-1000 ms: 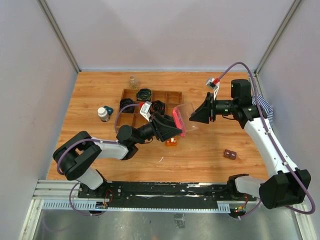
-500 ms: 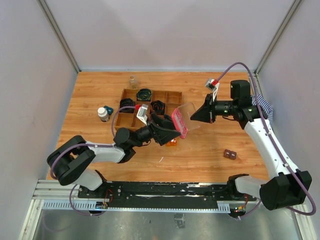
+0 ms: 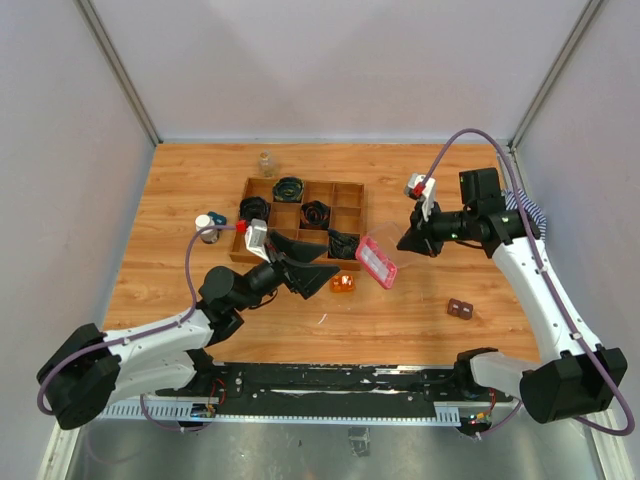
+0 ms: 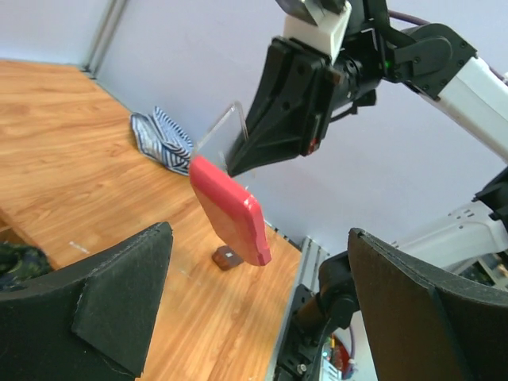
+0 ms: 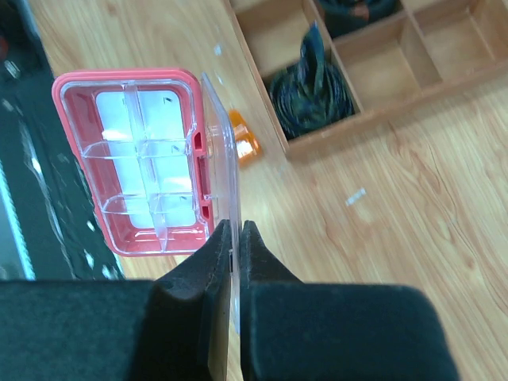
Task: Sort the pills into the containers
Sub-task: Place the pill container at the center of the board.
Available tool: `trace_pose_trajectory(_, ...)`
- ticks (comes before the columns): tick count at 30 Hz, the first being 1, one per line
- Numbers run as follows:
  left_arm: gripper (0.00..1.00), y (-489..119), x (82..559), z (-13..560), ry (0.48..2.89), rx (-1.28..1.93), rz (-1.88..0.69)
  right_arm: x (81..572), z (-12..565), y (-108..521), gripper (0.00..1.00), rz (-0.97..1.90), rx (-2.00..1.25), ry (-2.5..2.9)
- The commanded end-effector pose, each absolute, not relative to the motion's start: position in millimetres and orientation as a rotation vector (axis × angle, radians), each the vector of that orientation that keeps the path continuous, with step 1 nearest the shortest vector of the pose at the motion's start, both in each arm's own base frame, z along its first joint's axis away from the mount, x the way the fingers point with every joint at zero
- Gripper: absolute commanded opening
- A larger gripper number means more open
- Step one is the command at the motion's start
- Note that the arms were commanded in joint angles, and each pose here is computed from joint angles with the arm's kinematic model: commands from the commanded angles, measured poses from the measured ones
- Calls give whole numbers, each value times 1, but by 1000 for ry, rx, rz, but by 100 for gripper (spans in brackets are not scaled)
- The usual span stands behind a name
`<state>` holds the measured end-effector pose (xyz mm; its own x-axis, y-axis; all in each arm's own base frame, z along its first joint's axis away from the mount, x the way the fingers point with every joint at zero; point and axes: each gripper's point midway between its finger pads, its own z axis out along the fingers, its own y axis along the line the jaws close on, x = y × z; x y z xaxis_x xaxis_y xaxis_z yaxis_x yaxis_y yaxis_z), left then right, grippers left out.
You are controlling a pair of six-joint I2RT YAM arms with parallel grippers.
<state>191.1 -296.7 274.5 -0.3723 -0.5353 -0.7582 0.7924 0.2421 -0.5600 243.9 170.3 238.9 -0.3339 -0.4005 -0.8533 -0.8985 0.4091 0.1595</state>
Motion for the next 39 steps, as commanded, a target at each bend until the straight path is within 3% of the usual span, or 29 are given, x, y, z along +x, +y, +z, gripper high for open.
trace_pose_trajectory(1, 97, -287, 201, 248, 1475, 253, -1296, 232, 213, 140, 4, 618, -1392, 1939)
trace_pose_trajectory(12, 96, -275, 190, 219, 1566, 256, -1266, 262, 159, 102, 6, 415, -1951, 1878)
trace_pose_trajectory(30, 96, -246, 191, 215, 1544, 198, -1156, 317, 76, 136, 11, 246, -2281, 1780)
trace_pose_trajectory(34, 96, -244, 190, 213, 1548, 198, -1147, 319, 70, 140, 19, 257, -2284, 1814)
trace_pose_trajectory(39, 96, -242, 190, 215, 1540, 200, -1139, 326, 79, 144, 39, 238, -2228, 1848)
